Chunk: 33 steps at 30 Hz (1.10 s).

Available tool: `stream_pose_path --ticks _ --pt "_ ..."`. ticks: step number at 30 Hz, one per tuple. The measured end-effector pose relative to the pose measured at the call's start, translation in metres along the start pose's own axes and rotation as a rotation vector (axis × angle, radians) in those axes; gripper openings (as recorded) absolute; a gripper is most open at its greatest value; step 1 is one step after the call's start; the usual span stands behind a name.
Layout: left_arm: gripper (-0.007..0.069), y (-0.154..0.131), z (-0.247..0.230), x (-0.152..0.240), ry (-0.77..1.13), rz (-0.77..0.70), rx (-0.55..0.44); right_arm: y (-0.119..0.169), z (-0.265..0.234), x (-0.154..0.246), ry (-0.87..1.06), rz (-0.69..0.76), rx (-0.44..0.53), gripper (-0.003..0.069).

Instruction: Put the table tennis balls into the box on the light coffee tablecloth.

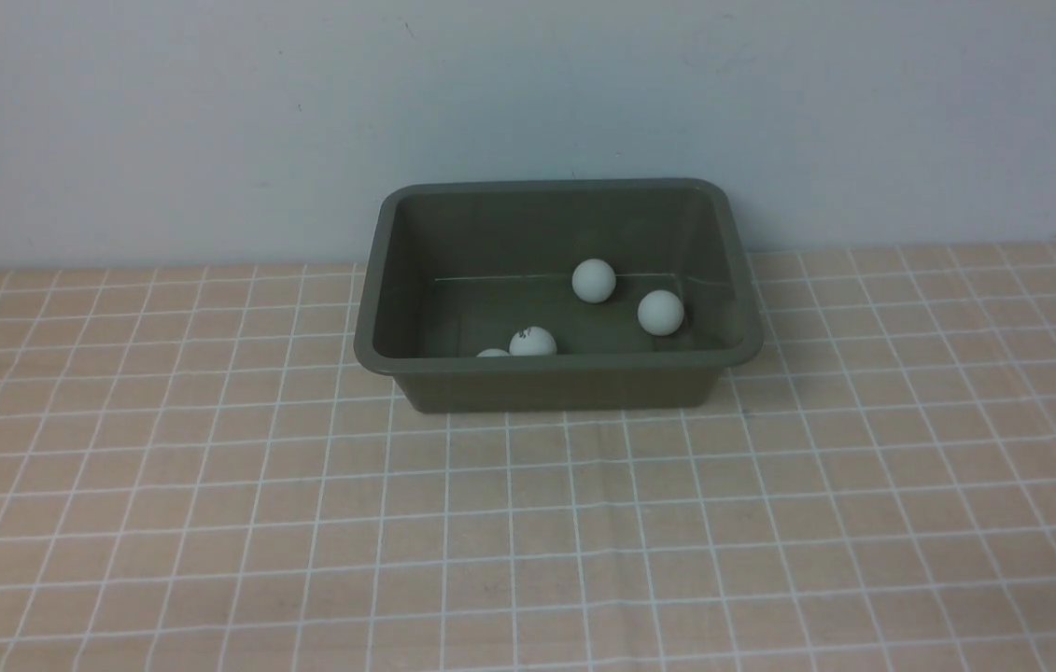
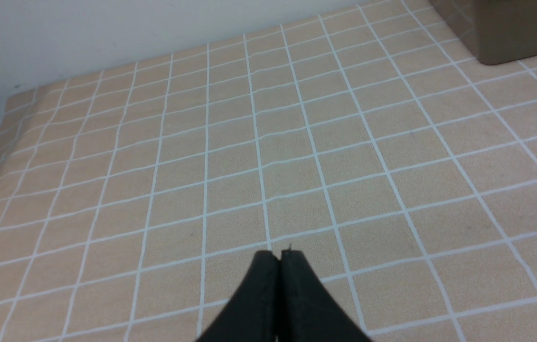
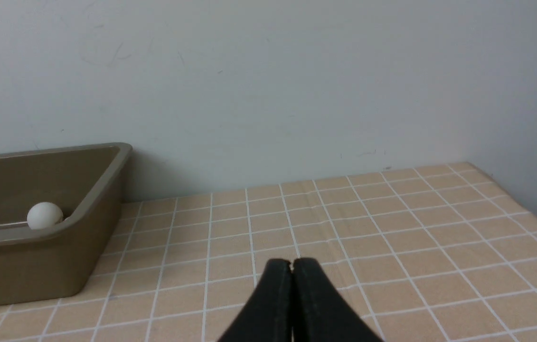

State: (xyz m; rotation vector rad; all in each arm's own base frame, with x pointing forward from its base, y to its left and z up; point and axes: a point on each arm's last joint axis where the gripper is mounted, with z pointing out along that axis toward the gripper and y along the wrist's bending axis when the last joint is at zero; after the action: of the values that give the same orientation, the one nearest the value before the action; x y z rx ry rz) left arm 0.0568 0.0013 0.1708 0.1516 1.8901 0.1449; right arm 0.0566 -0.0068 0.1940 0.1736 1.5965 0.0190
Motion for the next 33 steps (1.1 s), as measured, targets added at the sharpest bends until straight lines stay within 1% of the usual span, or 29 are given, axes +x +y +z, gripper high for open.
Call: stream_pose_path --ticks 6,33 --pt "-0.0069 0.0000 0.0000 0.0000 0.000 0.000 0.000 0.0000 0.0000 0.0001 0.001 0.023 0.000 -0.0013" --pt "-0.0069 0.0000 0.0000 0.0000 0.000 0.002 0.000 -0.0001 0.0000 0.0002 0.003 0.023 0.002 -0.0013"
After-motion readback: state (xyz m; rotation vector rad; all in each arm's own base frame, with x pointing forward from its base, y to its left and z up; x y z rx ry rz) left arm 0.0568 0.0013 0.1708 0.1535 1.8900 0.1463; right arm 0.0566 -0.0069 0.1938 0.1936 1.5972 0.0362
